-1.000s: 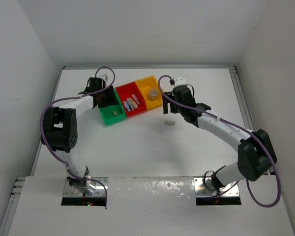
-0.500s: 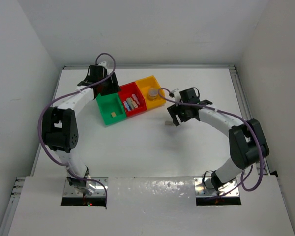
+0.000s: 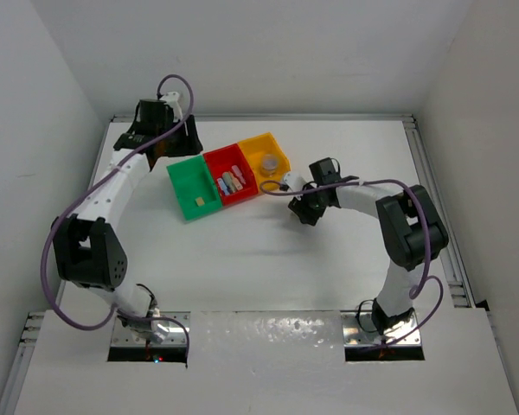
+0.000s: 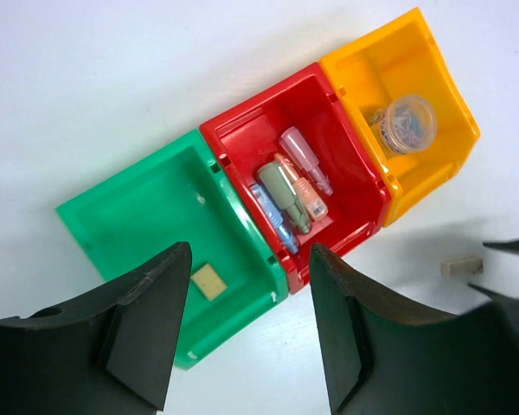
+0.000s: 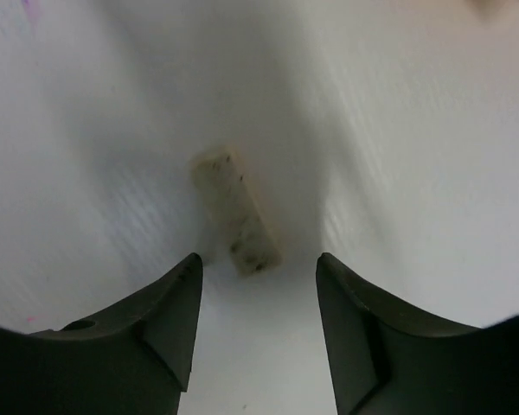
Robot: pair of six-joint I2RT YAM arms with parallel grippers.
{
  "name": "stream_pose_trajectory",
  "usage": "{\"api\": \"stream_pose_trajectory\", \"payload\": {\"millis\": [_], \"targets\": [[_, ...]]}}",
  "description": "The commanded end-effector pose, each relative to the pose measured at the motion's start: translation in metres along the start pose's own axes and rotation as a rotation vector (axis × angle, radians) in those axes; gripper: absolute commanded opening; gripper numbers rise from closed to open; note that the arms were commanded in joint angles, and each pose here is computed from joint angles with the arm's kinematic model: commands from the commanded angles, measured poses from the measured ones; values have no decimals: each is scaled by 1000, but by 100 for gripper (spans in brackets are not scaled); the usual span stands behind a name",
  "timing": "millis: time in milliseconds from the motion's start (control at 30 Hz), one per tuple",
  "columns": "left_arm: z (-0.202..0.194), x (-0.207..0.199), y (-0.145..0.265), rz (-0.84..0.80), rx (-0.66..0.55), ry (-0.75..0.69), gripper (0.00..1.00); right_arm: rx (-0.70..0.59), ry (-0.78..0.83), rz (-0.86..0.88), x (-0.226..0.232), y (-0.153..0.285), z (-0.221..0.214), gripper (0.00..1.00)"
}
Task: Sort the stationery into containers
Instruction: Pick up the stationery from the center of the board.
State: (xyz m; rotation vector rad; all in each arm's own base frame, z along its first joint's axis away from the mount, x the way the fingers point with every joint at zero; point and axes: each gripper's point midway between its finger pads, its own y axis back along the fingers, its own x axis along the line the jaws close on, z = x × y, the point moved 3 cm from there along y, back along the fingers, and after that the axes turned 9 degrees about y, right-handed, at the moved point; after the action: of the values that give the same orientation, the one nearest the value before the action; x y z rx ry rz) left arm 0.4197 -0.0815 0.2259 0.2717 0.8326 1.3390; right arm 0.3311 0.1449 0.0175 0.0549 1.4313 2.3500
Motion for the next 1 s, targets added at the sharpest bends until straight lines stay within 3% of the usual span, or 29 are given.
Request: {"api": "stream_pose_trajectory", "payload": {"millis": [0,67,300,333,400,600,967], "targets": [[10,4,33,-1,-38,-83,55,-56,63,26,-10,-15,11,52],[8,7,39,6,-37,-90,55,-40,69,26,-12,-18,9,50],[10,16,56,27,-58,-76,55,-11,124,54,2,-12,-2,23],[10,16,56,25,-58,-78,55,1,155,47,1,-10,-5,12],[8,15,55,18,-51,-73,55,19,166,53,5,-10,-9,0],[-4,0,57,-73,-1,-84,54,-66,108,-59,-4,13,11,0],[-21,-37,56,-231,57,-153,53,-507,-97,-349,-26,81,93,0]]}}
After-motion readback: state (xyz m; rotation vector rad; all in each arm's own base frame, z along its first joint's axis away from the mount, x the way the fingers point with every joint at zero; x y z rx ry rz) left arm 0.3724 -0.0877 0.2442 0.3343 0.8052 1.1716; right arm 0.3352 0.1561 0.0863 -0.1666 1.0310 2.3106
